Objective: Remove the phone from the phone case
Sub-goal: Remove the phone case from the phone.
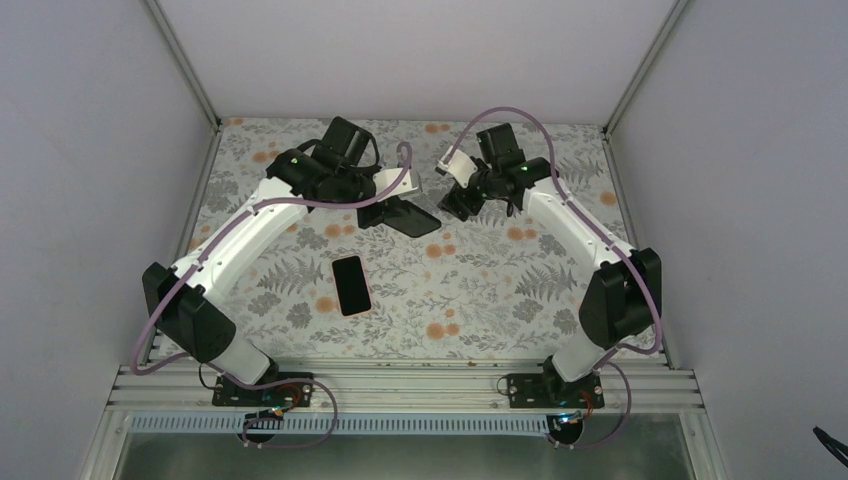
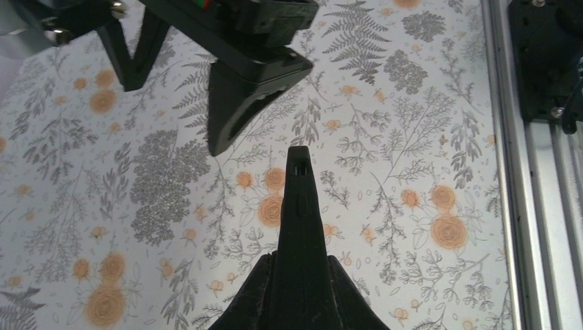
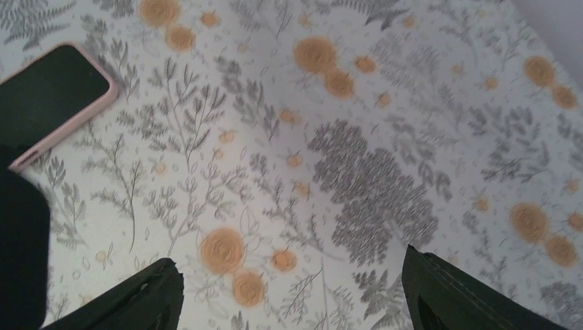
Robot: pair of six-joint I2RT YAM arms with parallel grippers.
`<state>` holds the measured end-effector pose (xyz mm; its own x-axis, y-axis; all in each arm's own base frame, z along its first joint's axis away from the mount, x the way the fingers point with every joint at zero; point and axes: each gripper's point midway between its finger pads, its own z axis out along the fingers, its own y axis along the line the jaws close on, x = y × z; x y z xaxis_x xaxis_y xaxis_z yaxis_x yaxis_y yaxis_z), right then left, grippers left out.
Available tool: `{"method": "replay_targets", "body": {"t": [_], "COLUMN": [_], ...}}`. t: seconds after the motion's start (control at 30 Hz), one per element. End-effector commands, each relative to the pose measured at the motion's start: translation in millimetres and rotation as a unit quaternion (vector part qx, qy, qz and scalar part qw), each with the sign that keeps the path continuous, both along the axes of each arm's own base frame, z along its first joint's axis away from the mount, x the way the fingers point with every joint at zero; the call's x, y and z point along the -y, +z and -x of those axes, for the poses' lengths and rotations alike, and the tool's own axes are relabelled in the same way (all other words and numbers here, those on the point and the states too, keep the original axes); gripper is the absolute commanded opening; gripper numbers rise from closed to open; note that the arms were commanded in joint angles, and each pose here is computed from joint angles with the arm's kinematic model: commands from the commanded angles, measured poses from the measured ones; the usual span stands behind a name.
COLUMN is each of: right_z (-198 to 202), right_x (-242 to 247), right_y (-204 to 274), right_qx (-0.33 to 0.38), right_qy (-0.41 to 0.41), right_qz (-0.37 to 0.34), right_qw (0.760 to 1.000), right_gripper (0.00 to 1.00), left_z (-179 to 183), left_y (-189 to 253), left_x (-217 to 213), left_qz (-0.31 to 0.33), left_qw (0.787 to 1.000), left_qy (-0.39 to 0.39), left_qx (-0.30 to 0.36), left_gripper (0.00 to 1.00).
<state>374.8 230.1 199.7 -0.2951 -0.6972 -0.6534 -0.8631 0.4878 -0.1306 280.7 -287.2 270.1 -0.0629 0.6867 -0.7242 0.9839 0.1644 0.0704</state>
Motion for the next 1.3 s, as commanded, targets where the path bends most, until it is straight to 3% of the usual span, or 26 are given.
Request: {"method": "replay_targets", "body": {"t": [0.0, 0.17, 0.37, 0.87, 1.27], "right_z": [30.2, 51.9, 49.6, 25.1, -20.9], "right_x": [13.5, 17.7, 6.7, -13.6, -18.5], "right_y": [-18.0, -19.8, -7.8, -2.4, 7.6], "right_qx": [-0.024, -0.039, -0.041, -0.044, 0.000], "right_qy": [0.030, 0.052, 0.058, 0.062, 0.017], "right_qz": [0.032, 0.033, 0.004, -0.026, -0.022], "right_qw": [0.999, 0.997, 0.997, 0.997, 1.000], "right_gripper": [0.82, 0.82, 0.82, 0.78, 0.74], "left_z": [-7.9, -14.1, -11.9, -4.8, 16.7], "left_y": [29.6, 33.1, 26.7, 30.8, 23.4], "left_x": [-3.6, -3.5, 7.6, 15.4, 18.8], "left_qz": [0.022, 0.023, 0.032, 0.045, 0.045], "left_qw": [0.997, 0.996, 0.998, 0.998, 0.998], "left_qy": [0.017, 0.024, 0.004, -0.010, -0.045], "left_qx": [0.071, 0.089, 0.059, 0.043, 0.017], "left_gripper": [0.02, 0.02, 0.02, 0.02, 0.02]}}
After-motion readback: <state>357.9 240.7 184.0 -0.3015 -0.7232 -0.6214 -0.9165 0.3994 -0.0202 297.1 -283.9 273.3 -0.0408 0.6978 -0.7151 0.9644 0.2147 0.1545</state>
